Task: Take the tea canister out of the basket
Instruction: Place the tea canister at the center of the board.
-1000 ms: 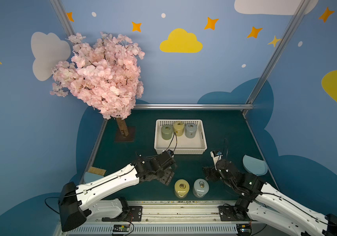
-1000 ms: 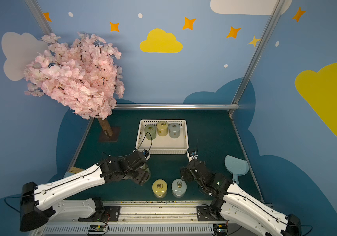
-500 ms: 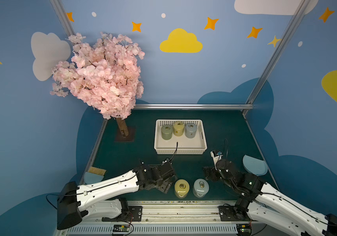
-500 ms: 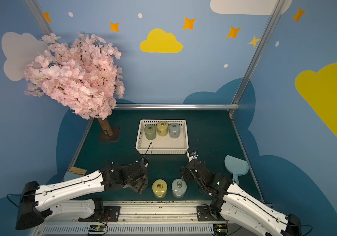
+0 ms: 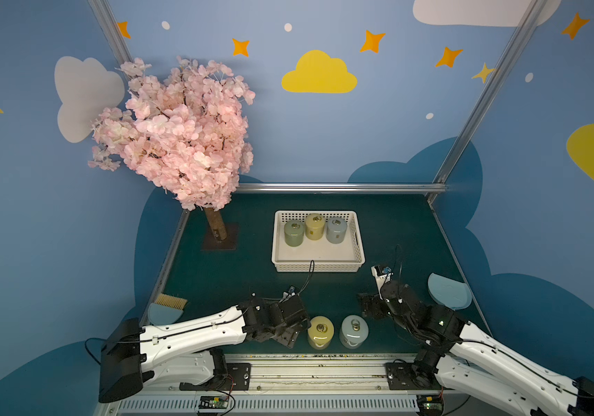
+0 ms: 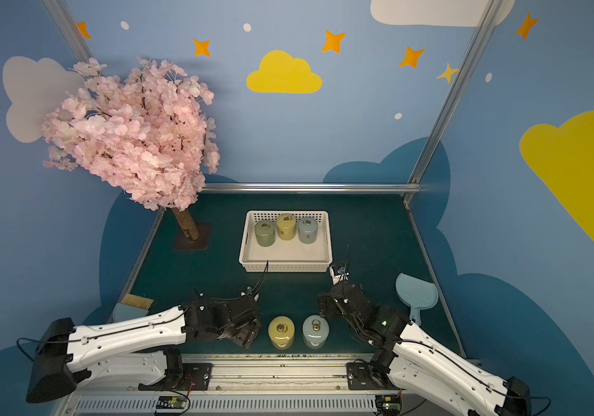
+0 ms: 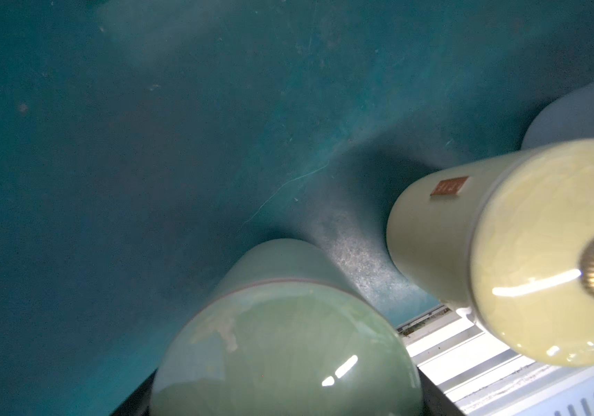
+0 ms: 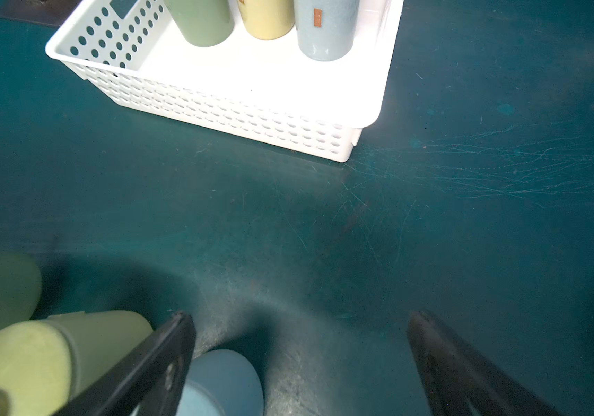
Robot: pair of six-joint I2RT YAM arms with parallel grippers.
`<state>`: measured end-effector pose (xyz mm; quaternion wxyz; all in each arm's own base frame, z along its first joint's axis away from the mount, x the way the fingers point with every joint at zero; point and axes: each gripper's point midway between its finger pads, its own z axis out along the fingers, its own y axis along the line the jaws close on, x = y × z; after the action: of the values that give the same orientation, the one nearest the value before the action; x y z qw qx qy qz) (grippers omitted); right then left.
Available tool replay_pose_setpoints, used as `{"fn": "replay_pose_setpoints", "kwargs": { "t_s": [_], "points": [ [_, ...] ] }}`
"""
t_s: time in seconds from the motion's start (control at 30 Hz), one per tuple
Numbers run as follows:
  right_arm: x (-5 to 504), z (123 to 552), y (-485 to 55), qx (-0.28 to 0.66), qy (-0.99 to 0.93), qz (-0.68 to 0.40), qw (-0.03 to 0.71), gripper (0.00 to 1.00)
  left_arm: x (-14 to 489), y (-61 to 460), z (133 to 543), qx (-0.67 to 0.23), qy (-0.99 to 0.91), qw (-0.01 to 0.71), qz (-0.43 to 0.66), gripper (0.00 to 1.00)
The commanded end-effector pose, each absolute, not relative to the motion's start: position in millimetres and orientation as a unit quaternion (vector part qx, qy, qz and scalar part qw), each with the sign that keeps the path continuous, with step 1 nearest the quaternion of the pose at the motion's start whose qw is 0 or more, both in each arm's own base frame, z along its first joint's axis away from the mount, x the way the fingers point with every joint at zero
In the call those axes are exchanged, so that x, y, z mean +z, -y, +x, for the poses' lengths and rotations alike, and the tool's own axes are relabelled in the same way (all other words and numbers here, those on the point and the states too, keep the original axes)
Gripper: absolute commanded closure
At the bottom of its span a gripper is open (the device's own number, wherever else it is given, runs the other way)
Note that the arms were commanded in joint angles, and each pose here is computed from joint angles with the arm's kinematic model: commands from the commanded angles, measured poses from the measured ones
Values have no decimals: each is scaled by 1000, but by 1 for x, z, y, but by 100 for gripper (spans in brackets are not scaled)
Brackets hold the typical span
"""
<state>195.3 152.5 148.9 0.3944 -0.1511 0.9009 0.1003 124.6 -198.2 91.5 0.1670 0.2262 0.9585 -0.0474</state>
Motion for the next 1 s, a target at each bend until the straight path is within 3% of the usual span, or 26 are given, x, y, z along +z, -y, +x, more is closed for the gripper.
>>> {"fn": "replay_pose_setpoints", "kwargs": {
  "t_s": [0.0,0.8,0.97],
  "points": [
    [149,198,-151,100,-899,-142,401,1,100,208,130,-73,-956,190,211,43],
    [148,198,-151,99,-900,-141,400,2,80,206,120,-70,-962,167,206,43],
    [148,198,-151,100,-900,-141,400,2,77,205,119,-67,-963,164,204,37]
  ]
}}
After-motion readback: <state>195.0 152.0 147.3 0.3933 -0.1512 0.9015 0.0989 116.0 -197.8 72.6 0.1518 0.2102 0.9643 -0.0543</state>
